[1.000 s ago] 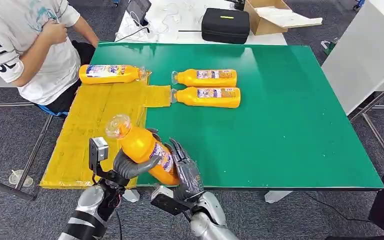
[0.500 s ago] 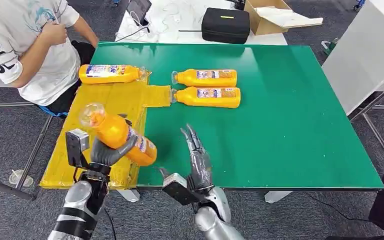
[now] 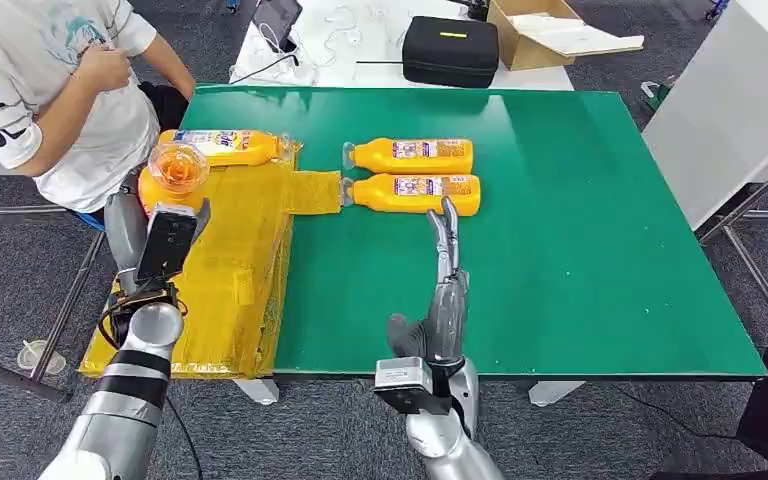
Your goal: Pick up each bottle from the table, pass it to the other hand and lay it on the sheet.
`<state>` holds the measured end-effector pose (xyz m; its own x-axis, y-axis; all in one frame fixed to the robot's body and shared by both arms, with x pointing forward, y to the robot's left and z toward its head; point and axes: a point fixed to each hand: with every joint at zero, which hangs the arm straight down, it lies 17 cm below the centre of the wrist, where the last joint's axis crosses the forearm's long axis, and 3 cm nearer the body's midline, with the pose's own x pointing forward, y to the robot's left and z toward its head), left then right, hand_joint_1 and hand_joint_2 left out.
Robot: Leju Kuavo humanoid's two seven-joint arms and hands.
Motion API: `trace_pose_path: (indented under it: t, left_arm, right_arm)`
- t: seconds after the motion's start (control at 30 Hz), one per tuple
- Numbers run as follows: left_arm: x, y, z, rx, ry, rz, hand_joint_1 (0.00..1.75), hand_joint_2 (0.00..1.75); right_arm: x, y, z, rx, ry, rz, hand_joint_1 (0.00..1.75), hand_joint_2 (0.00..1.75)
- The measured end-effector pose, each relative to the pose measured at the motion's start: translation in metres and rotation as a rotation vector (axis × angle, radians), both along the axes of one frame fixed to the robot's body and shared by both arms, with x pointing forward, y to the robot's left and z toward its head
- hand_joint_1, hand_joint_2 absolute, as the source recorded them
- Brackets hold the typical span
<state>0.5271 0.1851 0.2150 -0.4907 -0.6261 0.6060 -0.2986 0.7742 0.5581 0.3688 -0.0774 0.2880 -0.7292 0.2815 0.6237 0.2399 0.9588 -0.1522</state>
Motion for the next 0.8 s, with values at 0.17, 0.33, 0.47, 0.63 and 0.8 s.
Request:
trace_pose_path:
  t: [0.17,0.33,0.47,0.63,0.8]
  left_arm:
    - [0.015,-0.017,-0.025,0.252,0.067,0.009,1.75,1.75]
    - [0.024,-0.049,-0.091,0.701,0.203,-0.137,1.75,1.75]
    - [0.017,-0.040,-0.143,0.903,0.336,-0.237,1.75,1.75]
    - [0.009,-0.017,-0.186,1.058,0.500,-0.309,1.75,1.75]
    - [-0.005,-0.004,-0.212,1.033,0.642,-0.363,1.75,1.75]
  right_arm:
    - [-0.005,0.005,0.007,-0.001,-0.028,0.017,0.00,0.00]
    - [-0.010,0.021,0.012,-0.018,-0.046,0.071,0.00,0.00]
    - [-0.013,0.030,0.005,-0.030,-0.036,0.116,0.00,0.00]
    - [-0.012,0.037,-0.003,-0.042,-0.012,0.163,0.00,0.00]
    - [-0.011,0.047,-0.011,-0.055,0.010,0.199,0.00,0.00]
